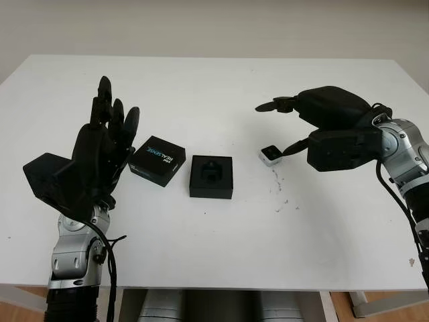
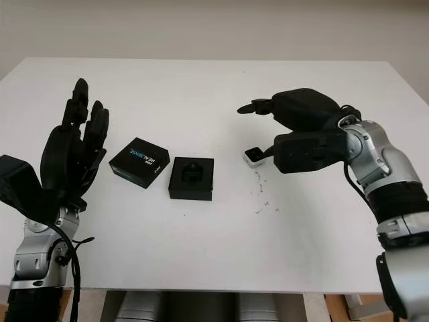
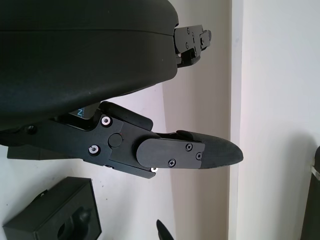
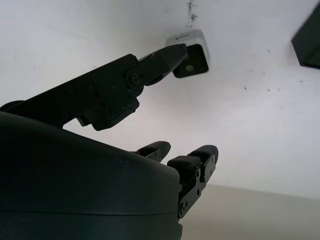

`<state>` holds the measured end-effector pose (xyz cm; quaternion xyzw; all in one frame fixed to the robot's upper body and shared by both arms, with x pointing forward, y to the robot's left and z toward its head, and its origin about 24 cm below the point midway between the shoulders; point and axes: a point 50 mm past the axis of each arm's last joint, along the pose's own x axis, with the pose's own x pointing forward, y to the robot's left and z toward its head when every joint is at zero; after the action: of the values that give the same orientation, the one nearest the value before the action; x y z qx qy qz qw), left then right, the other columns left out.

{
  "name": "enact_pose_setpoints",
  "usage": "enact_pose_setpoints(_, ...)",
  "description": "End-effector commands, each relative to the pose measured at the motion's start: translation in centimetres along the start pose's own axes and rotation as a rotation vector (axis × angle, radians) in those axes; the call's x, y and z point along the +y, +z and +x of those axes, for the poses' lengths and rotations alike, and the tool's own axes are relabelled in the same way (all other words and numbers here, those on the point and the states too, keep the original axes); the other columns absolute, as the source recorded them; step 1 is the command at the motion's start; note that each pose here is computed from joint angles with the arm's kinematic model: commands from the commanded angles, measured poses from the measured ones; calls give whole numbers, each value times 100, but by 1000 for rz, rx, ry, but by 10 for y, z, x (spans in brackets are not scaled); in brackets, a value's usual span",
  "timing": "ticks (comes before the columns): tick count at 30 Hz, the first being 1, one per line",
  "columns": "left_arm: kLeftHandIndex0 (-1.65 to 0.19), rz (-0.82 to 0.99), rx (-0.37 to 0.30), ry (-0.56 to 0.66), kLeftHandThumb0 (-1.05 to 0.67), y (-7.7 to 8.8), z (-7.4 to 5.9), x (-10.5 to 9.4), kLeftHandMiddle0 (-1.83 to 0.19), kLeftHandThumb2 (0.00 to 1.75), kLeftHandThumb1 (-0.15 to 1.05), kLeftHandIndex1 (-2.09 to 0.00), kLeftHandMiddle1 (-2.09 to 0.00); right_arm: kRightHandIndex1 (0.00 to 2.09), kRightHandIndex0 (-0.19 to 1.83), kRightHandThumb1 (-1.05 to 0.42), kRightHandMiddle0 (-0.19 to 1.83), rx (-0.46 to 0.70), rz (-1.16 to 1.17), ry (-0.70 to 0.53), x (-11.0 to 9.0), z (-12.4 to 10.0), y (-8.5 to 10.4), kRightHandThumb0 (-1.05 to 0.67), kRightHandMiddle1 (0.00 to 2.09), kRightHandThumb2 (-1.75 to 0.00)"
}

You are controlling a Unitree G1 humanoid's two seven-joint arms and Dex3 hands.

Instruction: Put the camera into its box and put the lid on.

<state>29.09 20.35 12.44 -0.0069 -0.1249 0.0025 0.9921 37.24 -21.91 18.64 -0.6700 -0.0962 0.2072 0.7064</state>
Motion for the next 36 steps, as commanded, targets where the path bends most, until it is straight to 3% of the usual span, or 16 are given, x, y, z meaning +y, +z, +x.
enact_pose_setpoints(1, 13, 5, -13, -9, -69, 3, 4, -3, 12, 32, 105, -6, -5, 18, 45, -80, 45, -1, -42, 5, -8, 1, 0, -29, 11, -5)
enact_pose_setpoints(11, 14, -2, -17, -12, -69, 3, 5, -3, 13, 33, 105, -5, -5, 12, 44, -82, 48, 21, -169, 92, -4, 8, 0, -39, 7, -6)
enact_pose_setpoints(17, 13, -1, -19, -15, -69, 3, 4, -3, 12, 33, 105, -6, -6, 9, 41, -81, 51, 31, -194, 62, 3, 11, -1, -45, 8, -5)
enact_pose_setpoints(36, 13, -1, -19, -11, -68, 3, 2, 0, 12, 33, 105, -5, -6, 9, 48, -83, 57, 46, -81, -12, 28, 15, -5, -42, 8, -6)
